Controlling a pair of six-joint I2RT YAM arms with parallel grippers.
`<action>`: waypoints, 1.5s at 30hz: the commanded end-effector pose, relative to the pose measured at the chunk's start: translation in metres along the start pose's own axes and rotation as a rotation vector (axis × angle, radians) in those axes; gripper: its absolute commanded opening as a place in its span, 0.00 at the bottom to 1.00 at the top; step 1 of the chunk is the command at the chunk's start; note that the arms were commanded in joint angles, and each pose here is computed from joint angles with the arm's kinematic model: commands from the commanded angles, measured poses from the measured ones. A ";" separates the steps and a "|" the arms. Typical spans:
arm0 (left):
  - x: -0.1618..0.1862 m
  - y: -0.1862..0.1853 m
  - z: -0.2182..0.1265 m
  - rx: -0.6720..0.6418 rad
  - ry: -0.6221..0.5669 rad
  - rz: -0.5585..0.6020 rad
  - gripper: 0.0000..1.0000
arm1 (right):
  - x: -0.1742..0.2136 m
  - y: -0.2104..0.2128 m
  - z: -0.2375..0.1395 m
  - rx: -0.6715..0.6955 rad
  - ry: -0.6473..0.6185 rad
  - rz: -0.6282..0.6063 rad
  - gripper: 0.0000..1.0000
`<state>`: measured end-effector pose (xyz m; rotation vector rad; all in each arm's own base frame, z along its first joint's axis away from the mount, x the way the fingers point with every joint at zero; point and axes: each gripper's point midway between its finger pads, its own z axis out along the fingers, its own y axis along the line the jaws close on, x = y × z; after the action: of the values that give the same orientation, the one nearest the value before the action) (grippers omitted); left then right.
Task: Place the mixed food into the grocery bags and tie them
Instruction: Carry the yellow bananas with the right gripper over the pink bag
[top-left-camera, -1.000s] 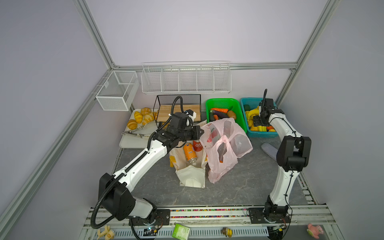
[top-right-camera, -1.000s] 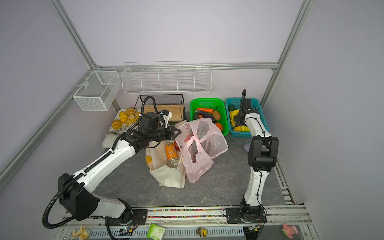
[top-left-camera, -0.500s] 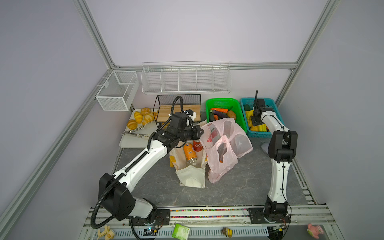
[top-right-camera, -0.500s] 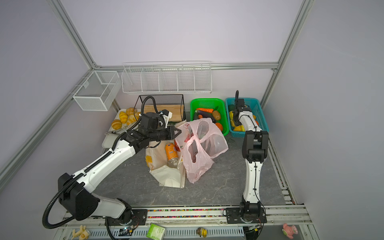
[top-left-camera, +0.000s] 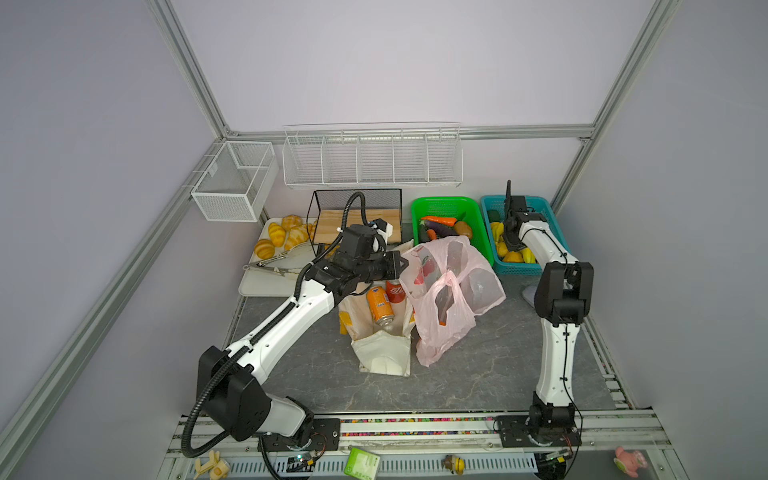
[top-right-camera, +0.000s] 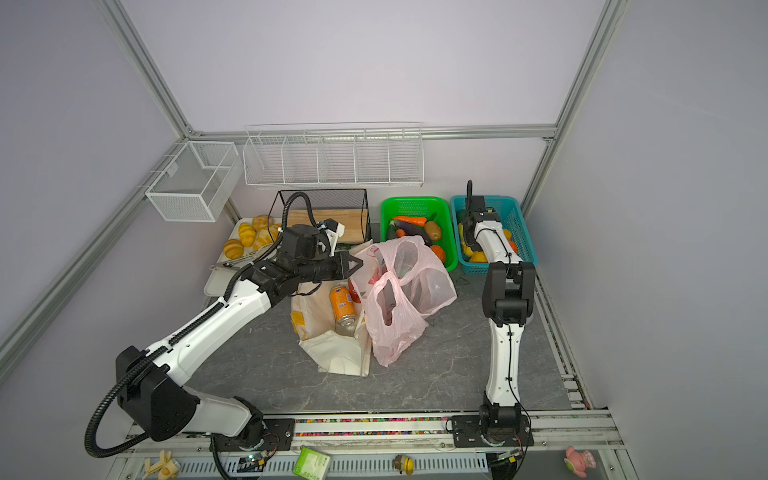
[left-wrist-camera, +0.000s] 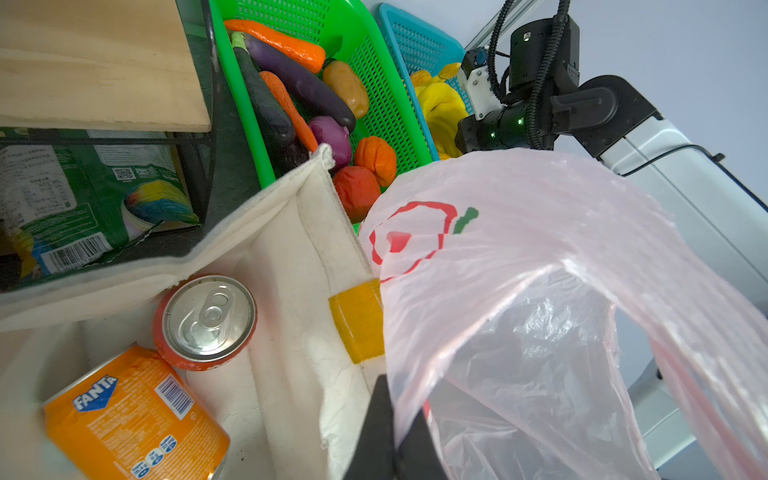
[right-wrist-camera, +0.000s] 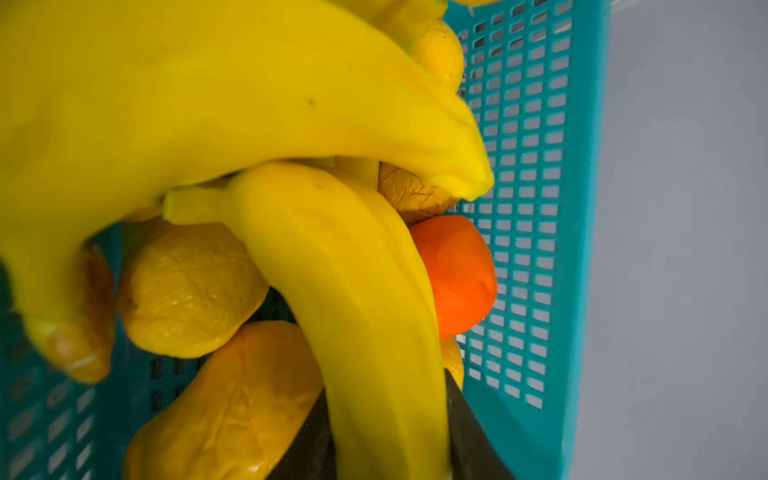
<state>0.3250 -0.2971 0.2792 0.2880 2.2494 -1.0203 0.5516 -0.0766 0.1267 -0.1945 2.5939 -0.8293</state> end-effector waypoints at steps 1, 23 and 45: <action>-0.011 -0.010 -0.010 0.027 -0.037 0.023 0.00 | -0.002 -0.046 -0.051 0.106 -0.039 0.007 0.30; -0.009 -0.011 -0.009 0.035 -0.030 0.017 0.00 | 0.090 -0.021 -0.304 -0.683 -0.596 0.512 0.26; -0.010 -0.014 -0.007 0.054 -0.028 0.005 0.00 | 0.147 0.061 -0.453 -1.360 -1.151 -0.001 0.27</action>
<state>0.3230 -0.3004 0.2824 0.3008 2.2393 -1.0501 0.2331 0.1593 0.3586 -0.5890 1.7287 0.9275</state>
